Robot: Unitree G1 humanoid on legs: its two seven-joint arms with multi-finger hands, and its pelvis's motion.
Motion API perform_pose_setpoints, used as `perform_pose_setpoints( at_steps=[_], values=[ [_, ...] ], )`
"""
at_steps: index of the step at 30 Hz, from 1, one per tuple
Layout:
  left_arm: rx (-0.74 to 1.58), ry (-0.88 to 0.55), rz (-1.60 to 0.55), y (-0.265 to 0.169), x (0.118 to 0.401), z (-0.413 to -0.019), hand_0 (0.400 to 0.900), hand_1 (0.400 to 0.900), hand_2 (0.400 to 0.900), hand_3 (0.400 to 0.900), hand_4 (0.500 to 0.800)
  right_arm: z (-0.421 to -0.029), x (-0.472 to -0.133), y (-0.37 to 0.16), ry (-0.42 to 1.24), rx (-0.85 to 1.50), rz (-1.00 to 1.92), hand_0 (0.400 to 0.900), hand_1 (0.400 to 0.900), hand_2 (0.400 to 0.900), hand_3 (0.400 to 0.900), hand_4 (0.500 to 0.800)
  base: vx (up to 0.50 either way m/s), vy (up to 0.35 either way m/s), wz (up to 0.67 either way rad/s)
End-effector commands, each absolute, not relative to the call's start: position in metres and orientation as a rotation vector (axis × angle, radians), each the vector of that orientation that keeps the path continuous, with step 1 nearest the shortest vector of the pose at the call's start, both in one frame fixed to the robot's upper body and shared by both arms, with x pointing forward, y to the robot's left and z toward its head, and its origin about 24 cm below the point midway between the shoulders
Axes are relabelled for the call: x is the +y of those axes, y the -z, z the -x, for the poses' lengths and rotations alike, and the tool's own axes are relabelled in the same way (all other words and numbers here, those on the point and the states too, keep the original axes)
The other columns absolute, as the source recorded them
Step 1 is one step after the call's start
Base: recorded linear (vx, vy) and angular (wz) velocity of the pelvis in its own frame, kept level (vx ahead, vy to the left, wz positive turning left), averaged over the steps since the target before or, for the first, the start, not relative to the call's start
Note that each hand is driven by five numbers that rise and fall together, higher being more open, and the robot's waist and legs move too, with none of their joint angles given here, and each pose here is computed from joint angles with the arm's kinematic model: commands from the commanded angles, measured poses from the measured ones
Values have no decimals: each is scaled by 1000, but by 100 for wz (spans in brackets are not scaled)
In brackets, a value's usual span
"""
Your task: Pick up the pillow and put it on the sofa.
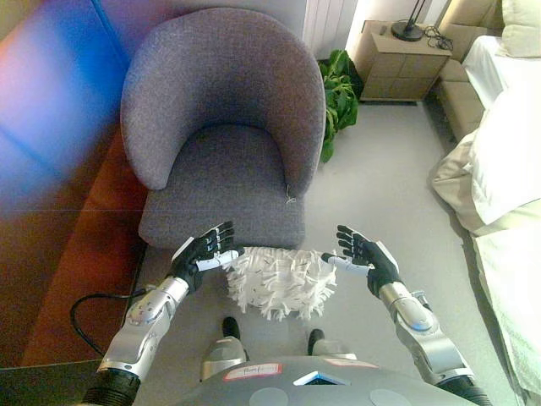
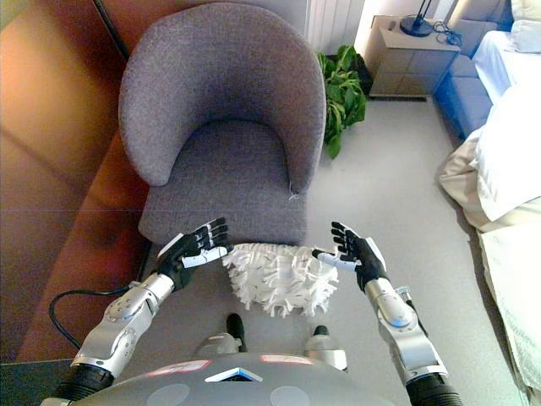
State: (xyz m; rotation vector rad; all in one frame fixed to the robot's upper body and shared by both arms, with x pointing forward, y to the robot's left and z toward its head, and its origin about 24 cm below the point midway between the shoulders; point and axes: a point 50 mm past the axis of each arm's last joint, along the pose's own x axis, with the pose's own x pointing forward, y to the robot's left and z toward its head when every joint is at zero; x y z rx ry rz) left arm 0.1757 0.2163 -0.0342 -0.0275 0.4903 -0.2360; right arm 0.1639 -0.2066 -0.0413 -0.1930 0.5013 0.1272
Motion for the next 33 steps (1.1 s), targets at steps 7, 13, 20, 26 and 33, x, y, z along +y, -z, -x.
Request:
perform_pose_setpoints(
  at_steps=[7, 13, 20, 26, 33],
  values=[
    [253, 272, 59, -7, 216, -211, 900, 900, 900, 900, 800, -199, -204, -1, -160, 225, 335, 900, 900, 900, 900, 800, 0, 0, 0],
    [227, 312, 12, -13, 219, -212, 900, 900, 900, 900, 800, -202, -220, -6, -184, 231, 640, 900, 900, 900, 900, 800, 39, -25, 3],
    [203, 342, -53, -24, 223, -221, 900, 900, 900, 900, 800, -214, -241, -10, -240, 297, 931, 900, 900, 900, 900, 800, 60, -54, 9],
    [110, 399, -91, -44, 216, -238, 900, 900, 900, 900, 800, -233, -243, -15, -209, 274, 996, 900, 900, 900, 900, 800, -34, -90, 14],
    [-91, 454, -104, -79, 203, -251, 900, 900, 900, 900, 800, -256, -245, -38, -123, 151, 1042, 900, 900, 900, 900, 800, -110, -96, 17]
  ],
)
